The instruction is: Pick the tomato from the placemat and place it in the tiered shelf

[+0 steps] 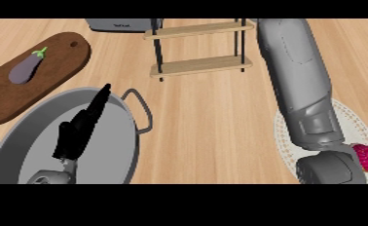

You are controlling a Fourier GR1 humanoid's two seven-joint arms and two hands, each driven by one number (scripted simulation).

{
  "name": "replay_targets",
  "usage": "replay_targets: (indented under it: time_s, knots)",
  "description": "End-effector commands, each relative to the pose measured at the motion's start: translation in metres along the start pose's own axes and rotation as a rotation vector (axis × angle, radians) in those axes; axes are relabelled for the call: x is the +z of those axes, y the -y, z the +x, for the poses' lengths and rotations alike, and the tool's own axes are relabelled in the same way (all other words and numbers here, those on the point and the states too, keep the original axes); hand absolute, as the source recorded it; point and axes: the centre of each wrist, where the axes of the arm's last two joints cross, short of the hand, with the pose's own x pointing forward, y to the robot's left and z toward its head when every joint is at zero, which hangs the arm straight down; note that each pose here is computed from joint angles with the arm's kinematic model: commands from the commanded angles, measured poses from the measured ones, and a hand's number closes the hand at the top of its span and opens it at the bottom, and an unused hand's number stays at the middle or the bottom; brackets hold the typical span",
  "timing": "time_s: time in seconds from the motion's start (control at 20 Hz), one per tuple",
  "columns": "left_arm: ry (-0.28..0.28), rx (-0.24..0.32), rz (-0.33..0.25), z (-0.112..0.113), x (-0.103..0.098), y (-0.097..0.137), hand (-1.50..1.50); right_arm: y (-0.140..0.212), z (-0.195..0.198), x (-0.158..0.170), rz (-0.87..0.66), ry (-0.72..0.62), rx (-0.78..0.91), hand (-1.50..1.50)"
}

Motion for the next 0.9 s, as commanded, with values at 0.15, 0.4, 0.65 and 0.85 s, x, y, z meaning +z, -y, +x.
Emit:
replay_targets:
  time_s: [0.15,0.4,0.65,0.85]
  knots:
    - [-0.136,0.016,0.028,-0.025,0.011,0.006,0.0,0.063,0.012,-0.022,-0.347,0.063,-0.076,-1.5]
    - [-0.144,0.023,0.045,-0.029,0.023,0.009,0.0,0.144,-0.039,-0.028,-0.416,-0.059,-0.014,-1.5]
    - [-0.136,0.01,0.08,-0.024,0.017,-0.01,0.0,0.215,-0.052,0.0,-0.35,0.011,-0.005,-1.5]
    - [-0.122,0.015,0.057,-0.042,0.024,-0.005,0.0,0.259,-0.05,0.018,-0.321,0.026,0.045,-1.5]
